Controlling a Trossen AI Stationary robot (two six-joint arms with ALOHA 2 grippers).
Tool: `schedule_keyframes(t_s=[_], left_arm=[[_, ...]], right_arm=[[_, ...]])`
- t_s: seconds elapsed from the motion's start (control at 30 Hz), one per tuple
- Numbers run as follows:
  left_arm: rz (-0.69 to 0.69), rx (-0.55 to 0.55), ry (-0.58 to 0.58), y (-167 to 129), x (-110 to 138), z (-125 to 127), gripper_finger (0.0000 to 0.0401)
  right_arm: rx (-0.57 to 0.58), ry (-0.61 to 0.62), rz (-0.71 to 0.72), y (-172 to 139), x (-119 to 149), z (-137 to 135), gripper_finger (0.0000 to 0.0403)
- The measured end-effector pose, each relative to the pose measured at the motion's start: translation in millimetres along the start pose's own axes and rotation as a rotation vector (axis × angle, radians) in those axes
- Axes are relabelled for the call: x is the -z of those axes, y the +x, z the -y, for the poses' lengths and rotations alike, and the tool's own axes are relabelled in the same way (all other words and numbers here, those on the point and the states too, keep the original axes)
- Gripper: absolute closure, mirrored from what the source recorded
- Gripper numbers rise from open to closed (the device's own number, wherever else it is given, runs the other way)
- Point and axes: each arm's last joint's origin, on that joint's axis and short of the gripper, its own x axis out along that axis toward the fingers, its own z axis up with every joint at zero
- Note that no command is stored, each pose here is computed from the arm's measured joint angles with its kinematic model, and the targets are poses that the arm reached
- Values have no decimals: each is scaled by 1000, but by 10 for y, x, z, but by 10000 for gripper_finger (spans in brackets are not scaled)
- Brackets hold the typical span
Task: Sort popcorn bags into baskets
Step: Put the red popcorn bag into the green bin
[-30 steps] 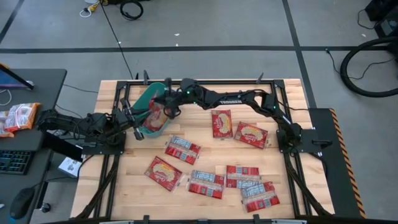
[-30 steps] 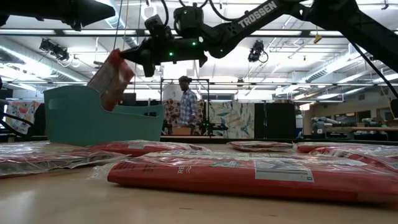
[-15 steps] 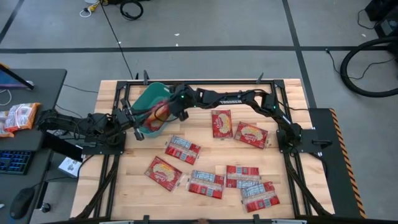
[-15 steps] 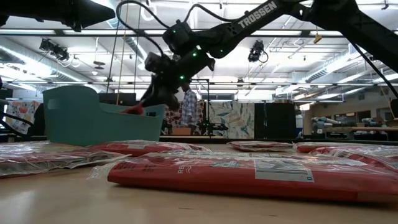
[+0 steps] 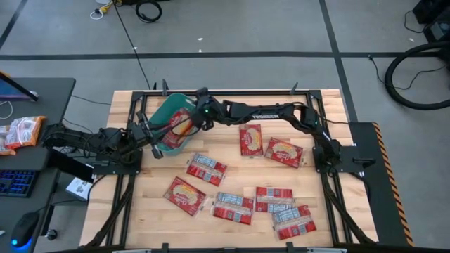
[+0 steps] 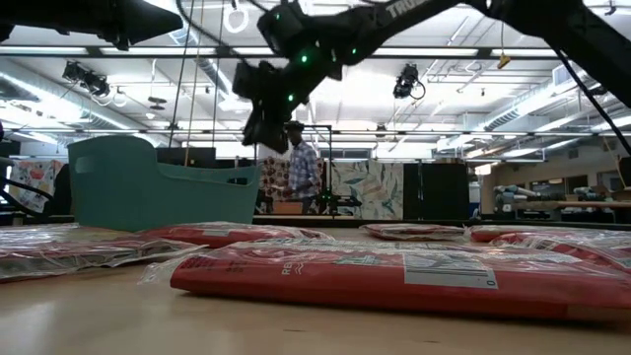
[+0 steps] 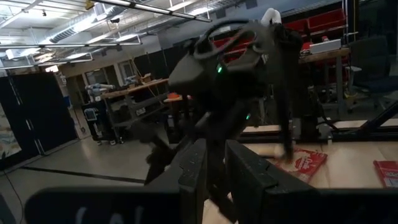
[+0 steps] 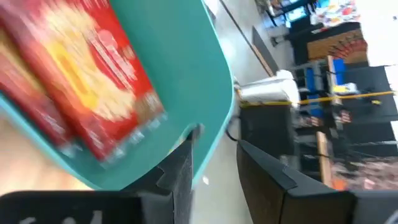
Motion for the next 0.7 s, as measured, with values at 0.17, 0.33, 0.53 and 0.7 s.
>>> schedule_keyframes(t_s=[0.17, 0.33, 0.53, 0.7], left_arm=[[0, 0, 0, 0, 0, 0, 337], [-6, 2, -27, 0, 7, 2, 337], [-64, 15, -136, 7, 73, 29, 337], [-127, 59, -221, 33, 146, 86, 337]], right_arm=[[-140, 92, 76, -291, -138, 24, 271], [-449, 240, 157, -491, -226, -135, 271], [-718, 397, 151, -639, -335, -419, 271], [-766, 513, 2, -770, -404, -611, 271]])
